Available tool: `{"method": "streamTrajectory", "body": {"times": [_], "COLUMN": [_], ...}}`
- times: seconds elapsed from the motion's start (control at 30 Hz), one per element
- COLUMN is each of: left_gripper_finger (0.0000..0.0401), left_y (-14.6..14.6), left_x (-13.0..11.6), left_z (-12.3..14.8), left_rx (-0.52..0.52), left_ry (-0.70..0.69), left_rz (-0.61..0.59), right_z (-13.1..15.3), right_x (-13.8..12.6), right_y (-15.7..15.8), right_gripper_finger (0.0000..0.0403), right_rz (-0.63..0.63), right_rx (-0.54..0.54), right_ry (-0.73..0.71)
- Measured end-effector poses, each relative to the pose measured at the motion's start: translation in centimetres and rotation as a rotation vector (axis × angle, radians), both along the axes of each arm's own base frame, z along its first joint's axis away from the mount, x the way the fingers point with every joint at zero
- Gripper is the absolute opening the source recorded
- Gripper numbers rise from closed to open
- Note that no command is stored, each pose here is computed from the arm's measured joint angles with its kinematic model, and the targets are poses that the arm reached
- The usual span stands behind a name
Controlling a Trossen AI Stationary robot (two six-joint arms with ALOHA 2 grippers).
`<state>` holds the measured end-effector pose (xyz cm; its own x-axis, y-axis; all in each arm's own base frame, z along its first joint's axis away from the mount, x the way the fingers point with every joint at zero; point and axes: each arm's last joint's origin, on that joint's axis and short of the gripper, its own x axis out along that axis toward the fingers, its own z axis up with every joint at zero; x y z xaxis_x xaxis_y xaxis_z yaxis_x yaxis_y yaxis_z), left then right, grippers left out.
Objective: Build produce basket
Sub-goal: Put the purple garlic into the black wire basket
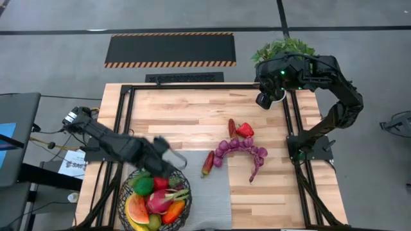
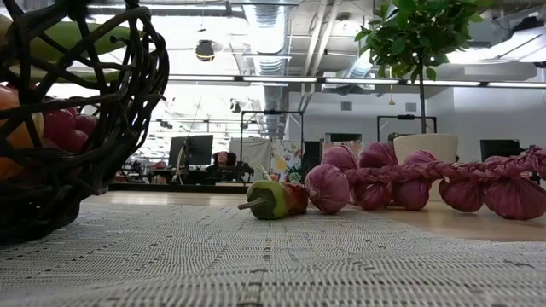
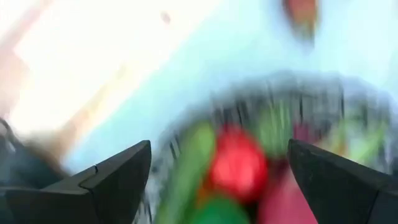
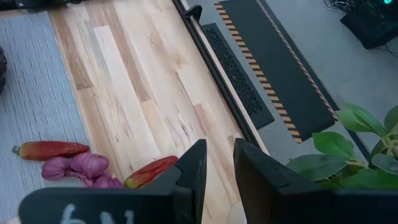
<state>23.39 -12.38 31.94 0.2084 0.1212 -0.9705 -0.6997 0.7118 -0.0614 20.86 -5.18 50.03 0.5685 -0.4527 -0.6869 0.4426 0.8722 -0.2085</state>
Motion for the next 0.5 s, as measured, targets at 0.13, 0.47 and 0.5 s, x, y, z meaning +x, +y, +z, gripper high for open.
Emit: {"method": "streamTrajectory", "body": {"times": [0.13, 0.47, 0.5], "left_gripper_finger": [0.036, 0.036, 0.036], "left_y": [3.4, 10.5, 11.1], "left_x": [1.1, 7.5, 7.9], "left_z": [1.2, 0.7, 0.3], "left_rx": [0.178, 0.286, 0.277], "left_ry": [-0.188, -0.604, -0.643], "left_rz": [0.152, 0.226, 0.24], "right_z": [0.0, 0.0, 0.0], "right_x": [0.0, 0.0, 0.0], "right_y": [0.0, 0.1, 0.1], "right_gripper_finger": [0.0104, 0.0104, 0.0104], "right_rz": [-0.006, -0.041, -0.043], "right_rx": [0.005, 0.037, 0.04], "right_ry": [-0.003, -0.027, -0.028]}}
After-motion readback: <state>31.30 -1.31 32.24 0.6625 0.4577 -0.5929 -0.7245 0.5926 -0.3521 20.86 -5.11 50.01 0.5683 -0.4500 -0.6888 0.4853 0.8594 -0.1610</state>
